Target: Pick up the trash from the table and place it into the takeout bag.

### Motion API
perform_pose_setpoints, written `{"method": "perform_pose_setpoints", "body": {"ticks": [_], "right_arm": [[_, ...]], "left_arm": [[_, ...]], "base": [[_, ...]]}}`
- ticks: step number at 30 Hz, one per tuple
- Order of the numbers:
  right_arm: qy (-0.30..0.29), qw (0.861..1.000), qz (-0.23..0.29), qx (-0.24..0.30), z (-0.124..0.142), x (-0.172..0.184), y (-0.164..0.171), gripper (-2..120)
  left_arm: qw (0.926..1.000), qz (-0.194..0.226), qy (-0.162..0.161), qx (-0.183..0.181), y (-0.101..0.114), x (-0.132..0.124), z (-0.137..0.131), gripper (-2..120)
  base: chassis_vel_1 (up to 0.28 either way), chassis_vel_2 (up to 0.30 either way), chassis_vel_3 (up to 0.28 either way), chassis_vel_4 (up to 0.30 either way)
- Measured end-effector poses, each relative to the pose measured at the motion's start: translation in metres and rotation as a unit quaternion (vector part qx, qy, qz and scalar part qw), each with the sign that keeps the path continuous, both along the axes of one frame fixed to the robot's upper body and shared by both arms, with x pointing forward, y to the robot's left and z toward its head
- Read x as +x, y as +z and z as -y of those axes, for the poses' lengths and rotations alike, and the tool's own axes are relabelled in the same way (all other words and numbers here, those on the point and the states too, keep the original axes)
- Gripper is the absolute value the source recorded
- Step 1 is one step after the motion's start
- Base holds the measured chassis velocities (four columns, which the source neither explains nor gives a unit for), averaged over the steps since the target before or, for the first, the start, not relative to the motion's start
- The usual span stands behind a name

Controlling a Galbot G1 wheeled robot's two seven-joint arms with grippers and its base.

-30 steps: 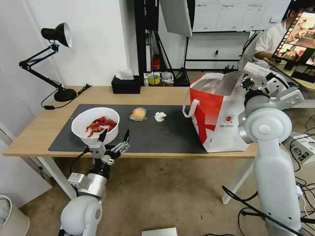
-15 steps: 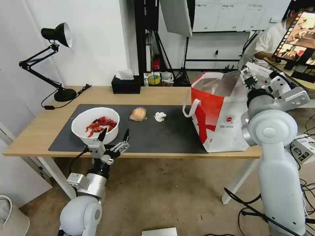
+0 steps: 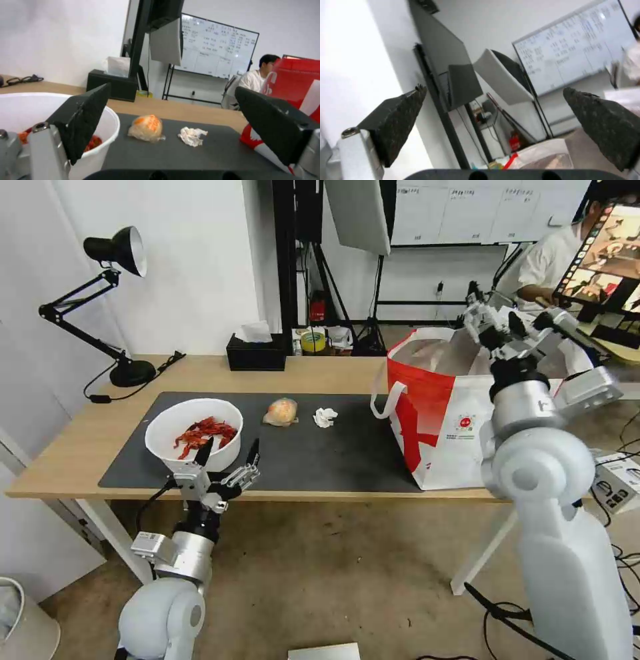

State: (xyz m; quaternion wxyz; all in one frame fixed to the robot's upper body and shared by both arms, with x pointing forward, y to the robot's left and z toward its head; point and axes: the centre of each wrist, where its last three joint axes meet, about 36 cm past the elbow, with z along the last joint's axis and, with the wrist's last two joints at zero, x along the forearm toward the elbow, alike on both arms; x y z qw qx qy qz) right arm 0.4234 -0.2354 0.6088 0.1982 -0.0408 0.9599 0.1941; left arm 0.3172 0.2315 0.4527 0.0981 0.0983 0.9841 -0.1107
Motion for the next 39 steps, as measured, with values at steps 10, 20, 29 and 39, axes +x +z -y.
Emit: {"method": "perform_pose_setpoints", "body": {"ticks": [10, 20, 29, 39], "right_arm": [[0.005, 0.995, 0.032, -0.098, 0.002, -0.012, -0.070, 100], [0.009, 0.992, 0.031, -0.119, -0.002, -0.041, -0.123, 100], [0.015, 0.993, 0.015, -0.115, -0.012, -0.062, -0.158, 100], [0.012, 0.993, -0.009, -0.118, -0.016, -0.079, -0.207, 100]], "left_arm": [[0.9999, 0.012, 0.008, -0.007, -0.002, 0.000, -0.001, 100], [0.9997, 0.016, 0.015, -0.013, -0.007, -0.003, -0.001, 100], [0.9994, 0.016, 0.026, -0.014, -0.011, -0.007, -0.004, 100], [0.9990, 0.006, 0.045, -0.005, -0.025, -0.016, -0.015, 100]], "base": [[0.000, 0.000, 0.000, 0.000], [0.000, 0.000, 0.000, 0.000], [0.000, 0.000, 0.000, 0.000], [0.000, 0.000, 0.000, 0.000]]}}
